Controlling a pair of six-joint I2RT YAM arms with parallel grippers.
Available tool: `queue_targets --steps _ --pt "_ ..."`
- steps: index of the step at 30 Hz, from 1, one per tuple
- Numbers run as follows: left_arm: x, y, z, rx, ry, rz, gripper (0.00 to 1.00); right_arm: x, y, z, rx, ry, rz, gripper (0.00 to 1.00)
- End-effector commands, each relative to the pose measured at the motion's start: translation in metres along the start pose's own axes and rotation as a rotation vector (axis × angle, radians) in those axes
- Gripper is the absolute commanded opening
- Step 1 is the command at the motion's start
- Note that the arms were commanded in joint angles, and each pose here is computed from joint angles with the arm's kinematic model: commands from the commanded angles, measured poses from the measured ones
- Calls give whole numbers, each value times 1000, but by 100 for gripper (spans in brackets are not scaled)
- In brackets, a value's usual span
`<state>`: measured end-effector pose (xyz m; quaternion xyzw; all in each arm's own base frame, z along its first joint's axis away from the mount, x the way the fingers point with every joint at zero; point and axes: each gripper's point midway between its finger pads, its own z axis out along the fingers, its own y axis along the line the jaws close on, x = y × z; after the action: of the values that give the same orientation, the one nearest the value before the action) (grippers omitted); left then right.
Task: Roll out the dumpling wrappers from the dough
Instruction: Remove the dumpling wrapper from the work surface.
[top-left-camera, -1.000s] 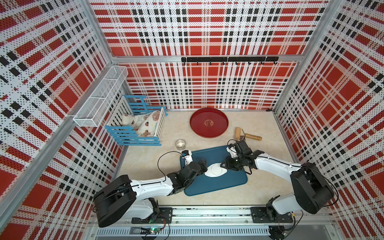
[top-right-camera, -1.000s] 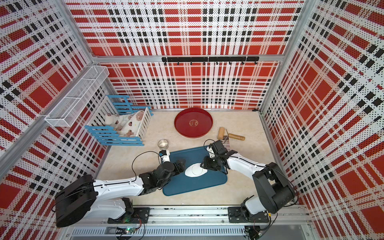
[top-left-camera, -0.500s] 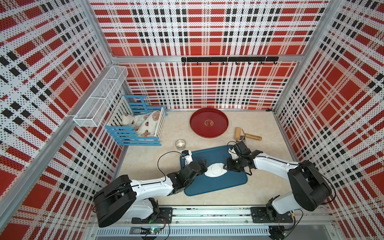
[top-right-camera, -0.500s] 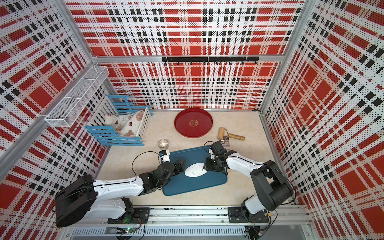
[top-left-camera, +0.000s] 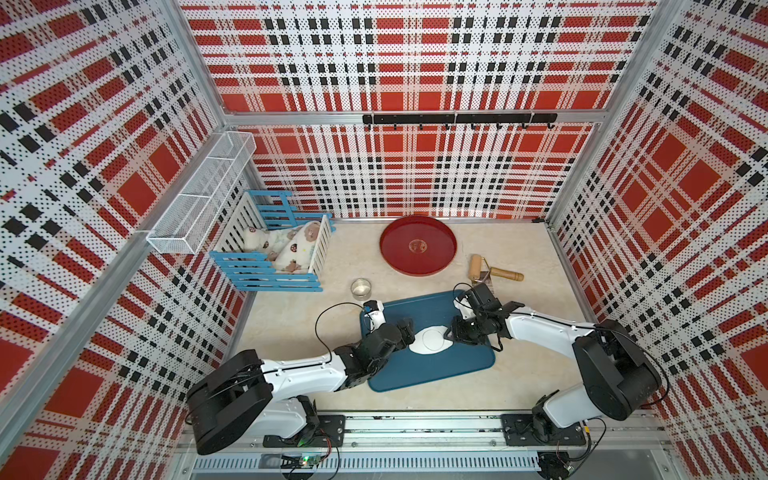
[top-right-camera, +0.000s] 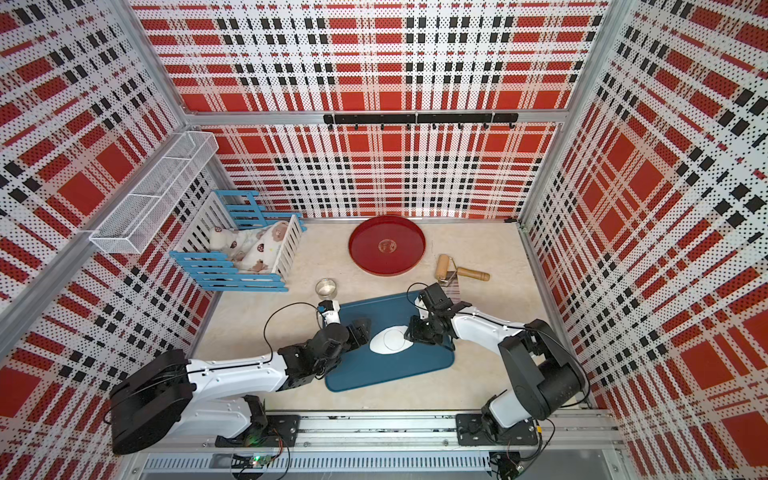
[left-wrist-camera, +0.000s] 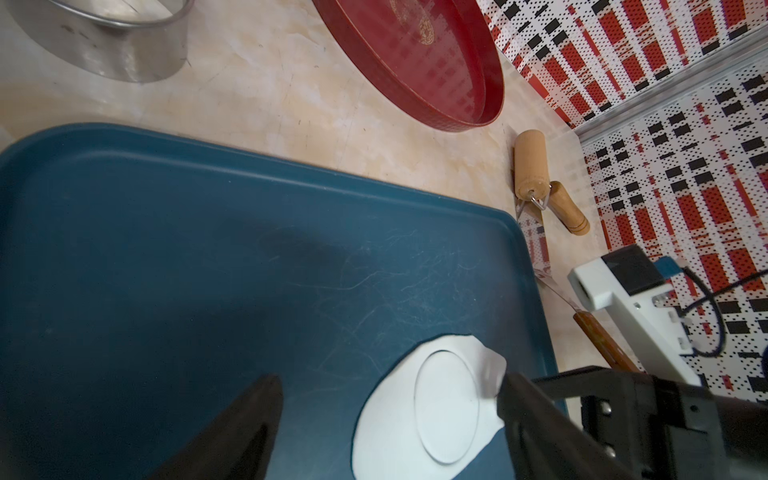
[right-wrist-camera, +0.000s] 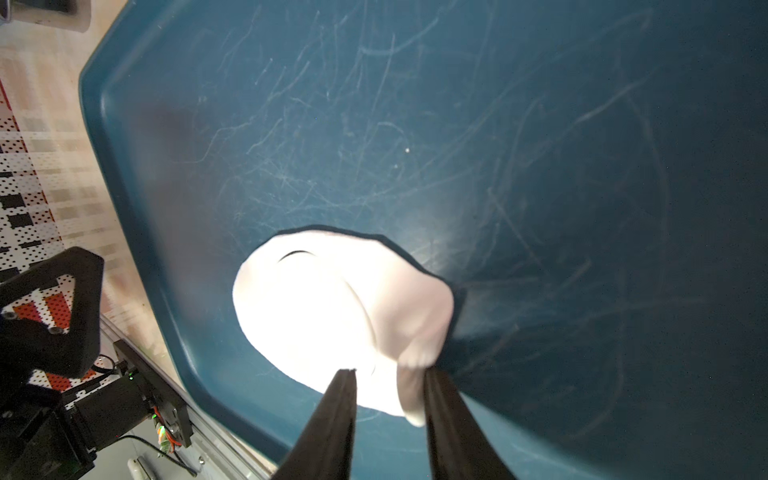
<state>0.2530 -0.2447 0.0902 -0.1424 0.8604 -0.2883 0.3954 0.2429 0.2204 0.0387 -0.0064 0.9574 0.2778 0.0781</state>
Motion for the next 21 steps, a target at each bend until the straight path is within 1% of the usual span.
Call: queue_targets --steps 1,8,16,21 --pt "-4 -3 0 5 -16 1 87 -2 12 -3 -52 -14 -13 33" --pt "-2 -1 1 3 -10 0 87 -5 16 -11 -53 -33 -22 32" --pt "-2 -1 0 6 -13 -6 87 -4 -10 -16 92 -53 -28 34" --pt "-3 -1 0 7 -13 -7 87 1 -13 -7 75 -34 -17 35"
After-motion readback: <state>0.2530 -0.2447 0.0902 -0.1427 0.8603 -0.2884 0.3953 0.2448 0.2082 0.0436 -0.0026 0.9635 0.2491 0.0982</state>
